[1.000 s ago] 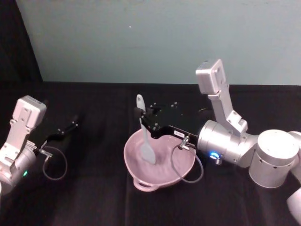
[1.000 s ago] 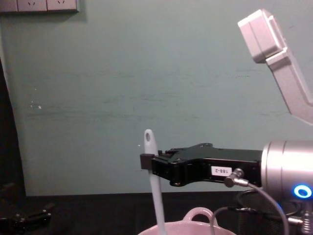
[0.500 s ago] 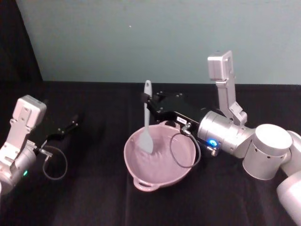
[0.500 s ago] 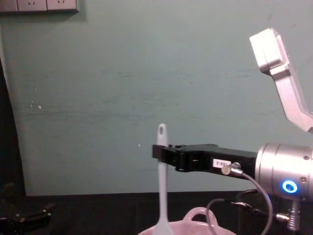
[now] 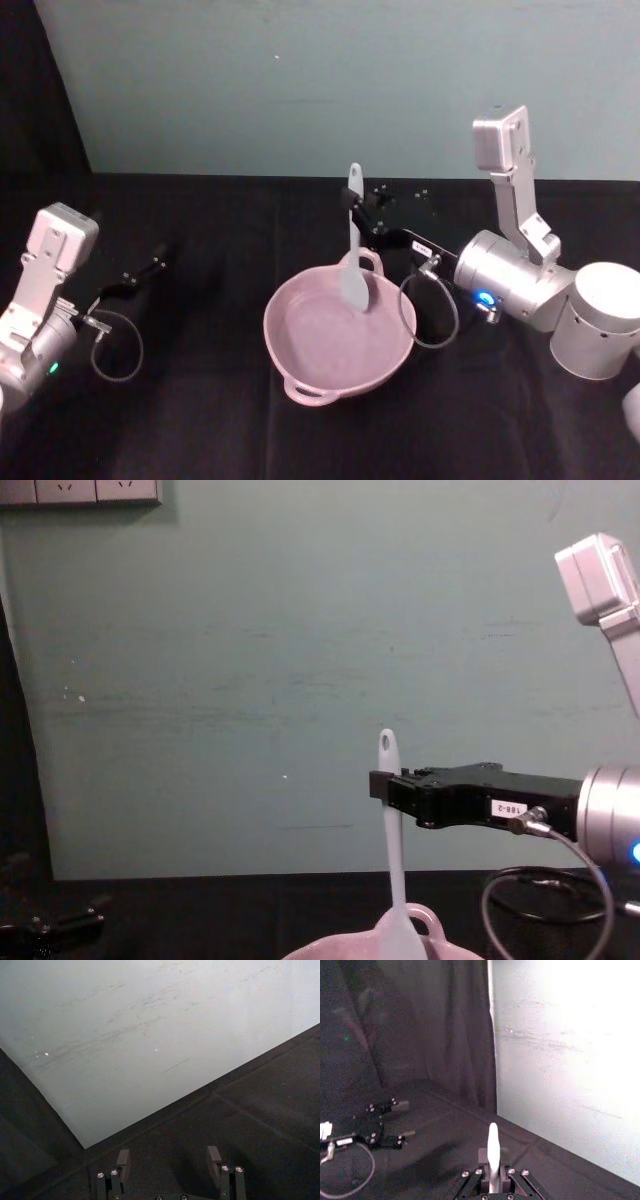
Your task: Use the one hand to pick up the spoon and stir the clear water in the bowl.
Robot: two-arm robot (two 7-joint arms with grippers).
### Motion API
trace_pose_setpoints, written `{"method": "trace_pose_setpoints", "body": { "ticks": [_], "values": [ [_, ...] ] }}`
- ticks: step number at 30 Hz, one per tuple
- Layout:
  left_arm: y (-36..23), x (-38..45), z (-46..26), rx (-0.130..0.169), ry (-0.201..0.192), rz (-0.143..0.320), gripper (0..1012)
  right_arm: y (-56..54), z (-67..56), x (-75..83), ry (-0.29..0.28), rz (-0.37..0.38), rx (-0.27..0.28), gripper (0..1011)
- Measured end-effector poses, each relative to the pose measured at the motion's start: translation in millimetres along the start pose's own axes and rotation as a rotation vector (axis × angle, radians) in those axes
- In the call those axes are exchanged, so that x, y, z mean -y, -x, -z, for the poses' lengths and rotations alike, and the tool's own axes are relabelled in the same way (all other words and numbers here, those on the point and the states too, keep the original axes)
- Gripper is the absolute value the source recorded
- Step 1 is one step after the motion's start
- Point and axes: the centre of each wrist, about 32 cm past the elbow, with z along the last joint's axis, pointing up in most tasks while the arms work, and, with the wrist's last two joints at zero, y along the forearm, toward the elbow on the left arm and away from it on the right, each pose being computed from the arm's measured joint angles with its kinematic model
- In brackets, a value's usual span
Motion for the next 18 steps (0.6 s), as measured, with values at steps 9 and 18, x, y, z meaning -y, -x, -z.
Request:
{"method": "trace_pose_setpoints", "body": {
  "ticks": [9,18],
  "values": [
    [0.0,0.0,0.0,0.0,0.0,0.0,1005,15.0,-9.9,5.1,0.028,-0.081,0.124,120],
    [0.0,0.0,0.0,0.0,0.0,0.0,1005,37.7,-10.7,-1.7,0.023,-0.174,0.115,120]
  ]
}}
